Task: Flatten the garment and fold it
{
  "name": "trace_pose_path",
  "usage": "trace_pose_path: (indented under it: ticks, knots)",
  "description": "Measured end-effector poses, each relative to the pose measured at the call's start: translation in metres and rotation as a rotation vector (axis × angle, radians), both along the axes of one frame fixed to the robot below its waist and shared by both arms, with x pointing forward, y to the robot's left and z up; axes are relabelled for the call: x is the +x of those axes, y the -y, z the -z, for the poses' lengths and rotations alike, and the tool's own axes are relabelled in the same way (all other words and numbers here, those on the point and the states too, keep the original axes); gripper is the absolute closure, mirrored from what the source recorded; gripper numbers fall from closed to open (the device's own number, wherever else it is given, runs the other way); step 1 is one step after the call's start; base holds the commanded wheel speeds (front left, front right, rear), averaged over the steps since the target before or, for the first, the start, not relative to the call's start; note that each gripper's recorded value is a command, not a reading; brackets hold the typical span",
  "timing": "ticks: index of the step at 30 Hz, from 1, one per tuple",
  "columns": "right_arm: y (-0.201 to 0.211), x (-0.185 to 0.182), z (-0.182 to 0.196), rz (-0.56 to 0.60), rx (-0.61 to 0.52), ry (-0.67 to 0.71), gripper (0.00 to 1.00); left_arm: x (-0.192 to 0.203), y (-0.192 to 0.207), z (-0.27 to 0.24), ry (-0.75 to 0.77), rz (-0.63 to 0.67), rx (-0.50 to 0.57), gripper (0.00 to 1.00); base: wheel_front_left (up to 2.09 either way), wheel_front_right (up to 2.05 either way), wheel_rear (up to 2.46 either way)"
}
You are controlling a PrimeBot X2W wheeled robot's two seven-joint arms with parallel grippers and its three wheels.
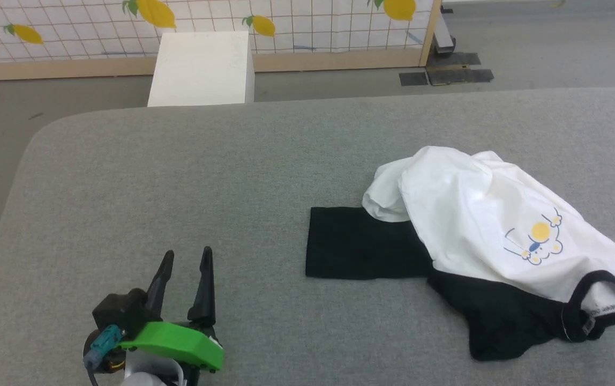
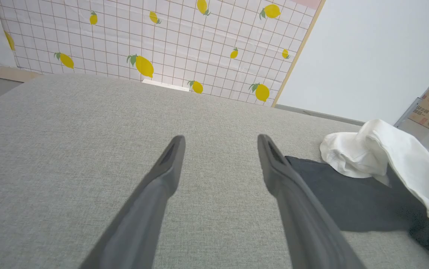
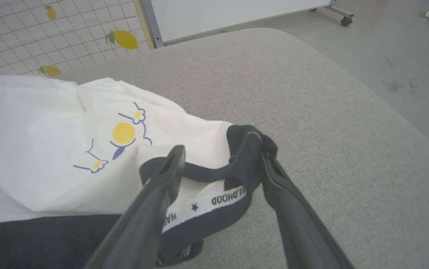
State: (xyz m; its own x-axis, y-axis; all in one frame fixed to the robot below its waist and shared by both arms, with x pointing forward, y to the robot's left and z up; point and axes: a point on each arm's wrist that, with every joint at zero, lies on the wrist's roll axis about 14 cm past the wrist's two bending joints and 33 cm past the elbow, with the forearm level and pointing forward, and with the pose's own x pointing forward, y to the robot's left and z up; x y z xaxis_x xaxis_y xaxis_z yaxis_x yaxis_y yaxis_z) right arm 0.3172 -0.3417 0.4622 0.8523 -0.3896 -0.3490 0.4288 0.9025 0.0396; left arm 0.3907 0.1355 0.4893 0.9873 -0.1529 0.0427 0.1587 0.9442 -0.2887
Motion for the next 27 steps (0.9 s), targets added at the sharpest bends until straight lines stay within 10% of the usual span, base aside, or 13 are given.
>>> trace_pose_path:
  ticks: [8,21,24,27]
  knots:
    - [-0.139,0.033,-0.011,-0.424,0.015,0.119,0.00,-0.001,-0.001,0.002,-0.006,-0.002,0.000,0.00,0.00,0.00,0.00]
    - [-0.171,0.015,0.085,-0.551,0.056,-0.404,0.00,0.005,-0.010,0.008,-0.021,-0.029,-0.005,0.00,0.00,0.00,0.00]
    - [-0.179,0.016,0.094,-0.580,0.069,-0.478,1.00,0.005,-0.014,0.010,-0.030,-0.044,-0.009,0.00,0.00,0.00,0.00]
    - [-0.192,0.023,0.093,-0.625,0.087,-0.486,1.00,0.003,-0.020,0.012,-0.037,-0.060,-0.006,0.00,0.00,0.00,0.00]
